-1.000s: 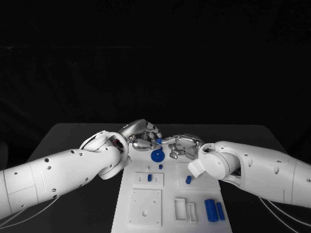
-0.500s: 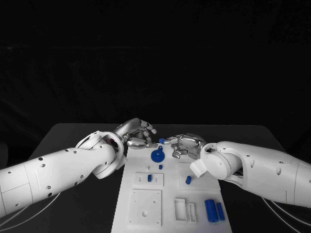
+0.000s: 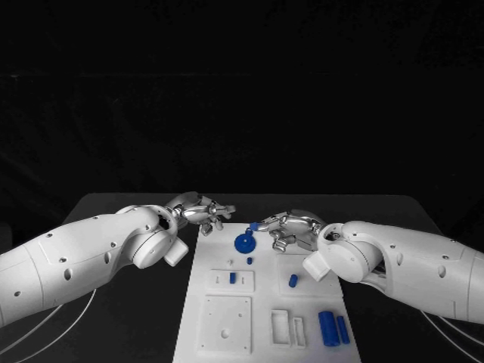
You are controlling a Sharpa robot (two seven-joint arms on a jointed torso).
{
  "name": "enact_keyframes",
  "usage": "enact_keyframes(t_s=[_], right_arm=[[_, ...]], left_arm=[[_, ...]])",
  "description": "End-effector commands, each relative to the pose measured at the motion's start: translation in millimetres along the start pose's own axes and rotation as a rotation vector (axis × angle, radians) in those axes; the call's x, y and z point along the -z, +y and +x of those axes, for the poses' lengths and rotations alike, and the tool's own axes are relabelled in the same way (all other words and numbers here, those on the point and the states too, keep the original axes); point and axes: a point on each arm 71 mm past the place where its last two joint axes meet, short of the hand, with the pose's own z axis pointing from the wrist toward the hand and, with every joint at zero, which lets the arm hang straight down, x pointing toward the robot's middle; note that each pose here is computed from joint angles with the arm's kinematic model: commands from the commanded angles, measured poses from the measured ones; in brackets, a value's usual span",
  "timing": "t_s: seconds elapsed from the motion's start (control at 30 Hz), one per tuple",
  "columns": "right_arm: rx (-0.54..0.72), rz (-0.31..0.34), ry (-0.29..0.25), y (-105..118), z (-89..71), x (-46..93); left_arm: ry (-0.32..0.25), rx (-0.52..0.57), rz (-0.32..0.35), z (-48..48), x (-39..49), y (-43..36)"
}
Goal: Assemble the parts on the task board
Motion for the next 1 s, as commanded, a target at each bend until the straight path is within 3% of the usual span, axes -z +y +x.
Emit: enact_keyframes(t_s=[0.03, 0.3, 0.83, 1.0], right_arm=[[0.052, 0.01, 0.115, -0.2, 10.9, 0.4], [0.061, 0.025, 0.148, -0.9, 15.3, 1.0], [0.016, 0.036, 0.204, -1.6, 19.5, 3.1], [-0.004, 0.039, 0.208, -1.5, 20.2, 2.9]], left_arm=[[0.208, 0.108, -0.027, 15.6, 0.3, -0.6], [0.272, 0.103, -0.003, 21.9, 0.7, -3.6], [0.298, 0.022, 0.015, 26.4, 2.2, -4.9], [0.33, 0.02, 0.016, 30.7, 3.1, -5.7]])
